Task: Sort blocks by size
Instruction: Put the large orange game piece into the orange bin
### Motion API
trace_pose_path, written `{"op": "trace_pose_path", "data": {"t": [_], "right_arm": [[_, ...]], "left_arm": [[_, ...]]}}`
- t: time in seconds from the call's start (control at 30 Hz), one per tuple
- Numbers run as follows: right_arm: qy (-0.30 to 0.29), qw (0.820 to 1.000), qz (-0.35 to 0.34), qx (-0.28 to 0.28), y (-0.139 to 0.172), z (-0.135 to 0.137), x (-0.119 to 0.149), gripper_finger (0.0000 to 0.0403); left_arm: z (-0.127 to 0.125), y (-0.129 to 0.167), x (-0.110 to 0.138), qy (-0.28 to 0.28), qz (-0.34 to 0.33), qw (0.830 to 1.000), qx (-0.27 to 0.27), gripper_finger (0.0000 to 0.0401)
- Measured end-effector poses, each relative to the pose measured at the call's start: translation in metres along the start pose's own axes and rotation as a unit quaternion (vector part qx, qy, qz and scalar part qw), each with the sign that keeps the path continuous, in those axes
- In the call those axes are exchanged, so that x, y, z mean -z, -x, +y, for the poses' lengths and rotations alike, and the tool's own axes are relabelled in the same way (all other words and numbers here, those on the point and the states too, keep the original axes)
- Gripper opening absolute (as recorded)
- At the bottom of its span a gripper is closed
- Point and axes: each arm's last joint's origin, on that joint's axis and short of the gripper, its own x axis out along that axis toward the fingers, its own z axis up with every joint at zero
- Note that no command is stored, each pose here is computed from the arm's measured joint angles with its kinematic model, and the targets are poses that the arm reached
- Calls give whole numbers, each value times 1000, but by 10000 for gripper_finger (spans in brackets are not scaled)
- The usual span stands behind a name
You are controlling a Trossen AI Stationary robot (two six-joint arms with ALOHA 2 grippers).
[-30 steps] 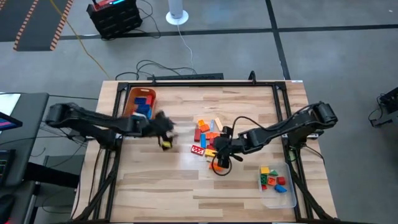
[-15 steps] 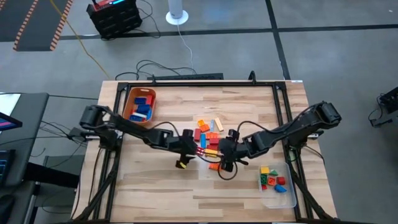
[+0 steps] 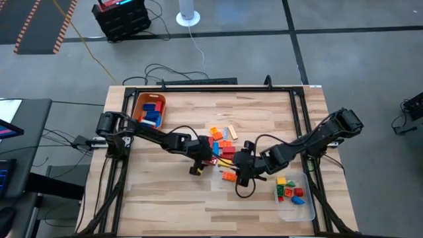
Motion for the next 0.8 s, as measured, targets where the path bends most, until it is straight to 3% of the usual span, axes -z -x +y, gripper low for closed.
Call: {"op": "trace_pose_path", "data": {"t": [0.13, 0.33, 0.5, 0.7, 0.8], "right_arm": [[3, 1000, -4, 2, 0, 0, 0, 255], [2, 1000, -7, 1, 0, 0, -1, 255], [2, 1000, -7, 1, 0, 0, -1, 255], [6, 1000, 0, 5, 0, -1, 0, 255], [7, 1000, 2, 6, 0, -1, 1, 255]], "left_arm": [[0, 0, 0, -4, 2, 1000, 1, 230], [-1, 1, 6, 1, 31, 1000, 4, 132], [-3, 7, 6, 14, 51, 998, -33, 131], [6, 51, 4, 1, 89, 984, -154, 131], [21, 83, 6, 17, 115, 958, -261, 131]]}}
